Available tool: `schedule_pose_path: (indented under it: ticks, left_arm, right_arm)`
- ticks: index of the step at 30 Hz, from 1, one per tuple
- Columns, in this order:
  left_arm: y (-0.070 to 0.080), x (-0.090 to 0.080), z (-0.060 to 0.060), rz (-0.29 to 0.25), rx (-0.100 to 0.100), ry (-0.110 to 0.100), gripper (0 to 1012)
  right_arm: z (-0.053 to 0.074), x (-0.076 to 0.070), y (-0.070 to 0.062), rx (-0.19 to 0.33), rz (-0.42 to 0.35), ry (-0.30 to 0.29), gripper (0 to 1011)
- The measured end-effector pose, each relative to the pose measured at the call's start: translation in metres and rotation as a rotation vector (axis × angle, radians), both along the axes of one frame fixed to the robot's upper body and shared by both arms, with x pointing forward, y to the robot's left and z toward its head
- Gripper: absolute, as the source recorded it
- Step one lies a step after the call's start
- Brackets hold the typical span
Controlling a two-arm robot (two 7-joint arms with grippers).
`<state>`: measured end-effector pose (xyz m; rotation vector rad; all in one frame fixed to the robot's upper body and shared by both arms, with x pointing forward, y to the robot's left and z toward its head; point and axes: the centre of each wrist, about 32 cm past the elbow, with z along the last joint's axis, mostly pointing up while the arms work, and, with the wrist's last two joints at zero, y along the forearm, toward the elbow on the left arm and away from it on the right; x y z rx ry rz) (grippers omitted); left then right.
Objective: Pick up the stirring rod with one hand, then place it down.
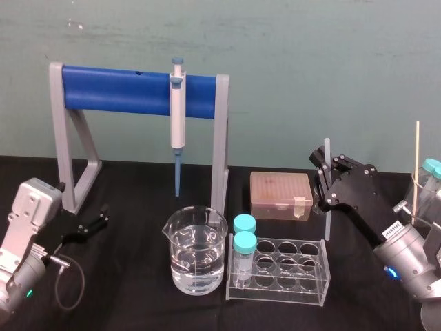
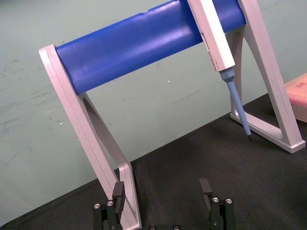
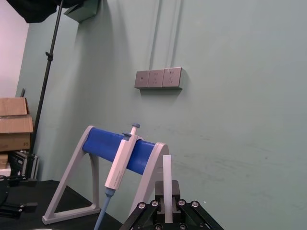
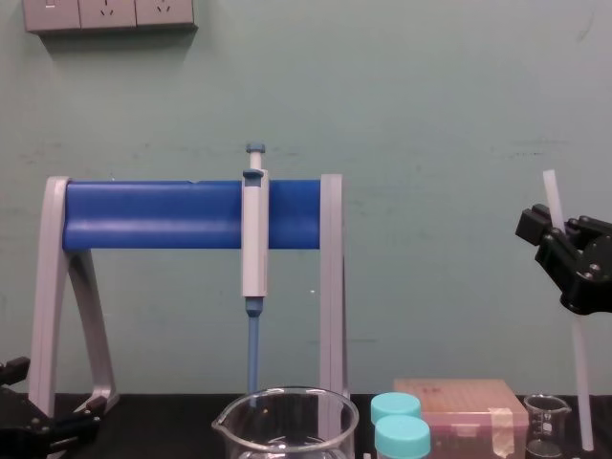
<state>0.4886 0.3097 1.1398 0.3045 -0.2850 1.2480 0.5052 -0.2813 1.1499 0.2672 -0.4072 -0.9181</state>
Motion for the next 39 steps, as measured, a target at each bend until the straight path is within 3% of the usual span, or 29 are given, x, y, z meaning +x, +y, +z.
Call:
schedule_pose_path:
  ticks: [39]
  left_arm:
    - [0.0, 0.0, 0.0, 0.0, 0.0, 0.0, 1000]
  right_arm:
    - [0.0, 0.0, 0.0, 0.0, 0.0, 0.0, 66]
